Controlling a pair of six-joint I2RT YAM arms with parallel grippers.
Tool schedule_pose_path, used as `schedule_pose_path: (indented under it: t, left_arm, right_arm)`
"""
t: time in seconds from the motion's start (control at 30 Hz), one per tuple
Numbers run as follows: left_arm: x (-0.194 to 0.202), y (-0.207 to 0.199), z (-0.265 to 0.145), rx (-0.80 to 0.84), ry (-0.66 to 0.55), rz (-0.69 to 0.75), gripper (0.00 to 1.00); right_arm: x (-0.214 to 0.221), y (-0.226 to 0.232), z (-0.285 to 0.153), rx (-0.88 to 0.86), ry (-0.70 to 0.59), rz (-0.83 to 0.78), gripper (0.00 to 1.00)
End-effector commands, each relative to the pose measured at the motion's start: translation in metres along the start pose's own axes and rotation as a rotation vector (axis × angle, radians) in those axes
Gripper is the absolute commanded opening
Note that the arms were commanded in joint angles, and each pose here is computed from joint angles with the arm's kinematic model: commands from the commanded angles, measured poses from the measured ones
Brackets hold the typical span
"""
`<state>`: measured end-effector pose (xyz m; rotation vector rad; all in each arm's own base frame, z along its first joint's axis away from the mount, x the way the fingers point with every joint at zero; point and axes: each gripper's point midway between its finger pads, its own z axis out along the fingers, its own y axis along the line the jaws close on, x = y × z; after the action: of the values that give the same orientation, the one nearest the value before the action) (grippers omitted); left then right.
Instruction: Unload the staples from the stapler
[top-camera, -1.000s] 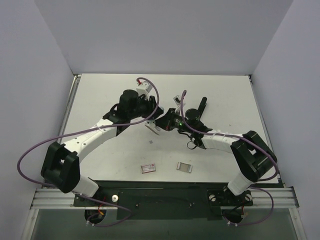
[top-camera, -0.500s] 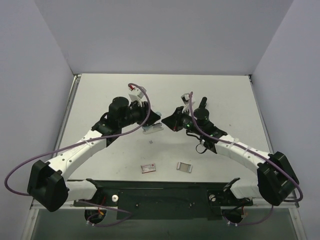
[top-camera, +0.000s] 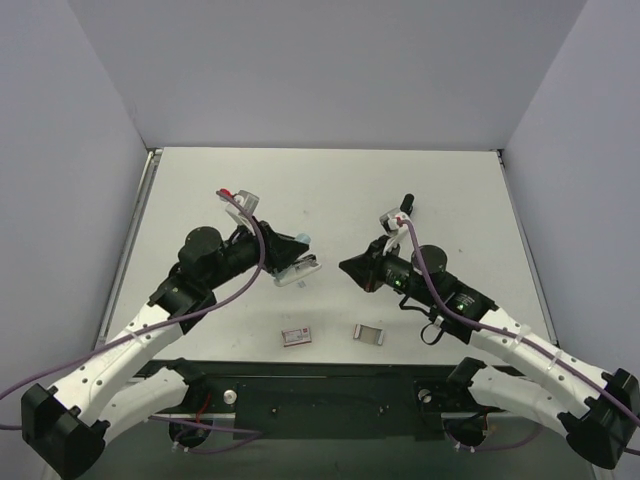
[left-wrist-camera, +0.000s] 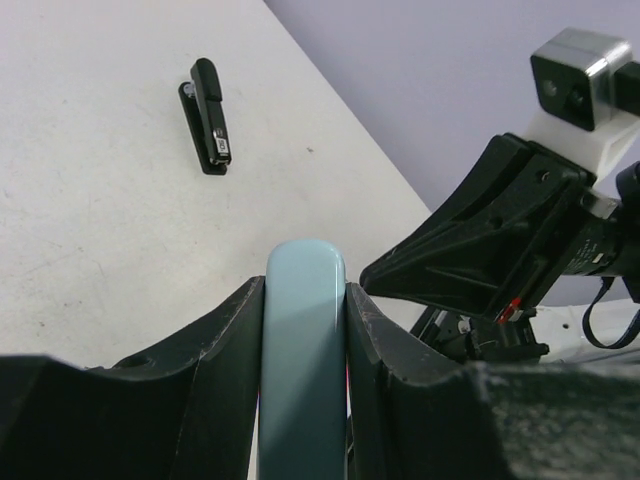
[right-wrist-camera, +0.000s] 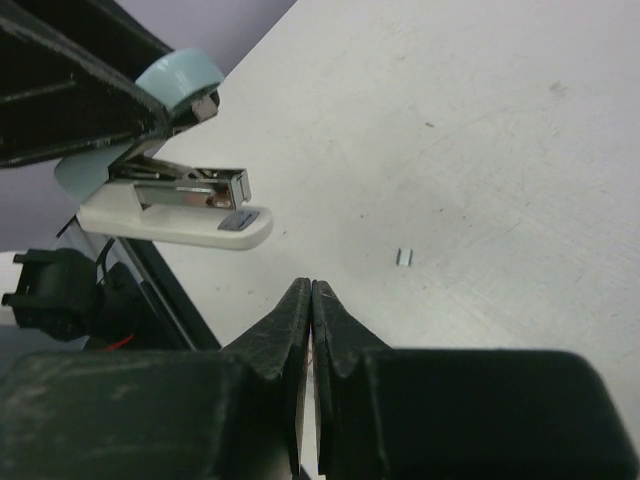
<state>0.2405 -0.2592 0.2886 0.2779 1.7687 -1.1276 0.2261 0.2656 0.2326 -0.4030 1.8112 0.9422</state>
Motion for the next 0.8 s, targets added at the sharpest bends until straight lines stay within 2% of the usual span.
schedule_pose_path:
  t: [0.0,0.13,0.3,0.63,0.77]
  left_arm:
    - [-0.030,-0.035,-0.014,0.115,-0.141,-0.029,0.00]
    - [-0.028,-0.051,-0.023,0.195,-0.152,-0.060,0.00]
    - [-0.025,-0.065,-0.028,0.267,-0.146,-0.066,0.00]
    - [-0.014,-0.082,-0.031,0.358,-0.108,-0.062,0.00]
    - [-0.004,-0.092,-0.032,0.414,-0.054,-0.048,0.00]
  right_arm:
    - [0.021,0.026,-0.012,-0.084,0.062,0.047,0.00]
    - [0.032,0.054,-0.020,-0.238,0.098,0.131,0.00]
    - [0.021,0.079,-0.024,-0.356,0.058,0.158,0.00]
    - [0.000,0.109,-0.019,-0.453,0.028,0.167,0.00]
    - [-0.019,0.118,-0.017,-0.474,-0.020,0.128,0.00]
